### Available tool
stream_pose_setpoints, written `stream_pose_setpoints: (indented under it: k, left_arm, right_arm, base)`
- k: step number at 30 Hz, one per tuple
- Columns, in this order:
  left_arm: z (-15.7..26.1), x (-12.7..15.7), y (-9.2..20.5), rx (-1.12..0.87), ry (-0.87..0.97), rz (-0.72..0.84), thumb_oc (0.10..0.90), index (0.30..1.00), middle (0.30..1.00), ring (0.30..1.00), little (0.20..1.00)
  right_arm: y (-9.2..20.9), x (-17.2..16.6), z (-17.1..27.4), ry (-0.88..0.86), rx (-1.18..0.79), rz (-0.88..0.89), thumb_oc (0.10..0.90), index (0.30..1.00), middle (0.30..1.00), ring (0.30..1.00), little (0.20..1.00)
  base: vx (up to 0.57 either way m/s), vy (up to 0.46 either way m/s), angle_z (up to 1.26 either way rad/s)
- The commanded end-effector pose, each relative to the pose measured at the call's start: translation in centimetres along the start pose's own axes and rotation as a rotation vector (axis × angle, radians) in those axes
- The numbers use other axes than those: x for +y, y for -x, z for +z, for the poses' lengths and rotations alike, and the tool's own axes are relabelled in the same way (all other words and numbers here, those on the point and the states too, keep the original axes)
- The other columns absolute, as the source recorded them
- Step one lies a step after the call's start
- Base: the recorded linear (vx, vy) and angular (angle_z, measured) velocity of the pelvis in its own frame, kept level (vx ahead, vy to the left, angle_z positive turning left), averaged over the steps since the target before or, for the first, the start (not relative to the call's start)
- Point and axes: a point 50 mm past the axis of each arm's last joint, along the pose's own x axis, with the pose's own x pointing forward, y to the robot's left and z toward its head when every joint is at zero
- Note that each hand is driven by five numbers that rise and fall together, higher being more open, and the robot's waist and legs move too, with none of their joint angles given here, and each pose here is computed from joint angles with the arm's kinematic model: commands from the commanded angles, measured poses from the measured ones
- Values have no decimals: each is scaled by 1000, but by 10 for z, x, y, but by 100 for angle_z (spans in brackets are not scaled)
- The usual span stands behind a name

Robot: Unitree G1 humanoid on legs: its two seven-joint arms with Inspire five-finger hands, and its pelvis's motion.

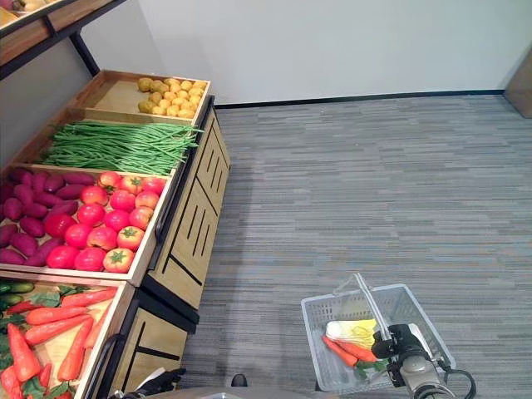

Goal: Get the vegetables into the basket

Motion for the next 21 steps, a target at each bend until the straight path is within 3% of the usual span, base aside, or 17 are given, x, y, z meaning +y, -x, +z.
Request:
stream_pose_setpoints:
  k: [1, 2, 11, 21]
  left_arm:
    - [4, 36, -1, -8, -3, 139, 900, 1000, 1000, 1000, 1000]
    - [2, 35, -1, 6, 12, 144, 900, 1000, 1000, 1000, 1000]
    - [-6, 25, 0, 54, 109, 142, 900, 1000, 1000, 1000, 1000]
    - [-10, 20, 0, 89, 105, 130, 900, 1000, 1000, 1000, 1000]
  right_arm:
    - [-7, -49, 67, -73, -193, -172, 639, 635, 635, 635, 635]
    - [-8, -52, 63, -68, -164, -175, 900, 1000, 1000, 1000, 1000]
    - [-8, -68, 62, -45, -136, -200, 900, 1000, 1000, 1000, 1000]
    - [-7, -35, 29, -14, -54, -82, 900, 1000, 1000, 1000, 1000]
  base:
    - [0, 0, 0]
    - [-10, -32, -1]
    - [0, -3, 0]
    - [0, 0, 0]
